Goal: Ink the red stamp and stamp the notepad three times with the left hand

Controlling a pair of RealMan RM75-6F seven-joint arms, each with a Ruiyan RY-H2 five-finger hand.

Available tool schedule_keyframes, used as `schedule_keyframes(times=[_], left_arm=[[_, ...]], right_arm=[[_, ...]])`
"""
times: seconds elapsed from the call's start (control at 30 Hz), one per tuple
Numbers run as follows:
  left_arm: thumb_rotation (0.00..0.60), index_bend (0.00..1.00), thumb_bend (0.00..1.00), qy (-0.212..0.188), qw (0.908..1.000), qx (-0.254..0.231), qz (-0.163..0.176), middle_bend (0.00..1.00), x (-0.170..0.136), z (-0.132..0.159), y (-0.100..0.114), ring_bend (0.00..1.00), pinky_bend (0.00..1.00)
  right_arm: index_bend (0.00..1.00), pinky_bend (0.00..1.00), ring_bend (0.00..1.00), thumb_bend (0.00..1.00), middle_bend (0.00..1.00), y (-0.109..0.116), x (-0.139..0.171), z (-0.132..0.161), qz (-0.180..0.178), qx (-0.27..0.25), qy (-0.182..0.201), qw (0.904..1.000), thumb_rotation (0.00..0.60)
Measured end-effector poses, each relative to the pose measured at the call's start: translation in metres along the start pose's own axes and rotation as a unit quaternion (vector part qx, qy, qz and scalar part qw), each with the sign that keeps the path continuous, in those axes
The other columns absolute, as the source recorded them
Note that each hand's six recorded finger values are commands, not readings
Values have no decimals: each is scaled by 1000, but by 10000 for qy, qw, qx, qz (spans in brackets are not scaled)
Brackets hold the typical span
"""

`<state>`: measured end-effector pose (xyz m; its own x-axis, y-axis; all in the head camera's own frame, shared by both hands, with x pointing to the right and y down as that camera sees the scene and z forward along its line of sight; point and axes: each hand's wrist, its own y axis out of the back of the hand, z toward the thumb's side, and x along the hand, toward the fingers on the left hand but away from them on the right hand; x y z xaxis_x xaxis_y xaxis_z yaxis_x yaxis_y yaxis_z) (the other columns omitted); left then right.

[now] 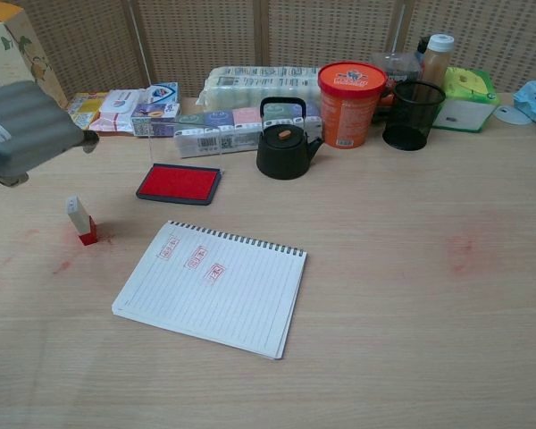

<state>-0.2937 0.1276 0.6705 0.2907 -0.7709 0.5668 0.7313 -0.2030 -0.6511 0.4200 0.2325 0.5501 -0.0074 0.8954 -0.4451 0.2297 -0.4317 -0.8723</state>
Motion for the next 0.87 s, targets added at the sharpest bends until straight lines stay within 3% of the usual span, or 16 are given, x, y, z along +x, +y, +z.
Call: schedule_keyframes(times=[0.03, 0.13, 0.3, 0.4, 0.47, 0.7, 0.77, 0.87], left_arm=[[600, 110, 172, 40, 9999, -144, 24, 647, -3, -5, 1, 786, 871], [600, 30, 155, 172, 9970, -744, 132, 318, -15, -25, 2, 434, 622], [600, 0, 160, 348, 9834, -1751, 322, 48, -39, -53, -2, 145, 375], [600, 0, 121, 502, 9684, -2416, 367, 0, -61, -70, -10, 53, 262], [600, 0, 110, 616, 9568, -2822, 336, 0, -76, -79, -18, 40, 245], [600, 0, 140, 1176, 9019, -4150, 226, 0, -141, -101, -51, 29, 232], [600, 0, 140, 1301, 8928, -4303, 302, 0, -155, -104, -53, 29, 230], [600, 0, 140, 1345, 8877, -4369, 544, 0, -168, -109, -48, 29, 225]], right_arm=[[0, 0, 0, 77, 0, 0, 0, 0, -8, 1, 7, 10000, 600], [0, 0, 0, 78, 0, 1, 2, 2, -29, 6, 33, 10000, 600], [0, 0, 0, 51, 0, 2, 4, 6, -71, 24, 104, 9999, 600], [0, 0, 0, 16, 0, 4, 4, 7, -148, 70, 168, 9997, 600], [0, 0, 0, 7, 0, 4, 4, 7, -204, 116, 182, 9996, 600], [0, 0, 0, 5, 0, 4, 3, 4, -462, 226, 182, 9985, 600], [0, 0, 0, 6, 0, 6, 3, 4, -505, 226, 183, 9983, 600], [0, 0, 0, 7, 0, 9, 5, 4, -588, 211, 177, 9979, 600]])
